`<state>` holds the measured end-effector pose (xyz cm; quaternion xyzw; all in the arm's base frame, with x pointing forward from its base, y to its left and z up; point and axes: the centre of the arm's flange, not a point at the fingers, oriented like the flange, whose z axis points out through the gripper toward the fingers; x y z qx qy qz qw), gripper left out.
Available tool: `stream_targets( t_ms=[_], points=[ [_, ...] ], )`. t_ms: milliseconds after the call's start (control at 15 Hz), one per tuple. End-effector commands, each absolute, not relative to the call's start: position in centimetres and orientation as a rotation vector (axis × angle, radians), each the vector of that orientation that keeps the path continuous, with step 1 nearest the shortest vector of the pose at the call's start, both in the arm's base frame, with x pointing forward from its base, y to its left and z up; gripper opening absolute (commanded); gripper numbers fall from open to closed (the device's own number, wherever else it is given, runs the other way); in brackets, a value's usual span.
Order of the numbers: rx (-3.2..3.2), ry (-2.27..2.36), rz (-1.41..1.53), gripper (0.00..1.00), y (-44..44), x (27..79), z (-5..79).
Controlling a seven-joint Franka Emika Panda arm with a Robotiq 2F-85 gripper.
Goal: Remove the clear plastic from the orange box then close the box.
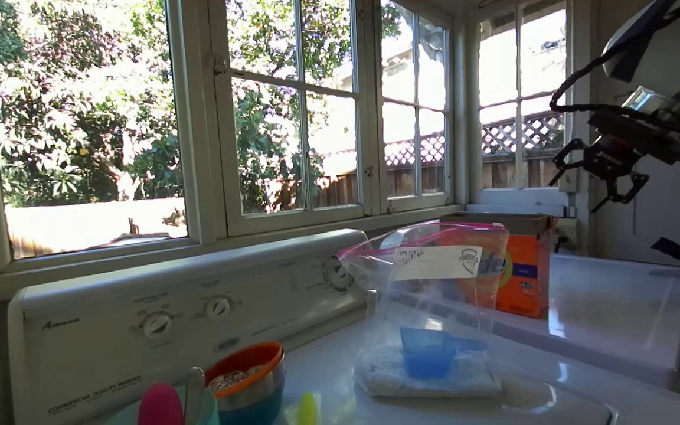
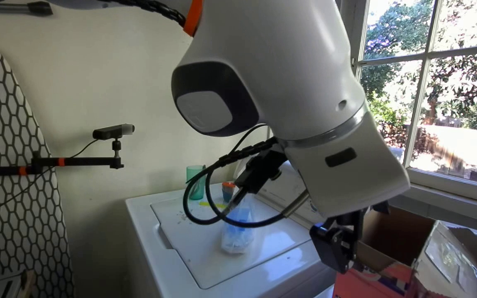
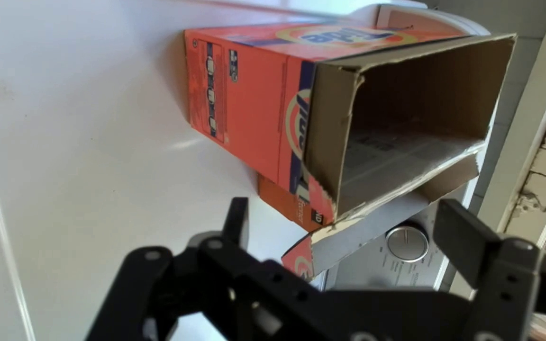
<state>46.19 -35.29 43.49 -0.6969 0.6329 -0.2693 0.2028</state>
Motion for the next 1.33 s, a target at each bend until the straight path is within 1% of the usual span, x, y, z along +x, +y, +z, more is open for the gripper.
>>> stream_targets(
  t_ms=[0, 267, 333, 467, 733, 1267],
  points=[
    [-1.934, 1.783, -0.761, 1.00, -37.2, 44.5, 42.4],
    [-2.010, 1.770, -0.694, 1.00, -39.2, 45.2, 41.9],
    [-1.967, 1.797, -0.741, 1.00, -38.2, 44.4, 42.4],
    [-1.984, 1.788, -0.724, 1.00, -38.4, 44.6, 42.0],
    [-2.017, 1.671, -0.746, 1.00, -40.9, 46.6, 42.6],
    [-2.015, 1.680, -0.583, 1.00, -44.5, 49.8, 40.6]
  ],
)
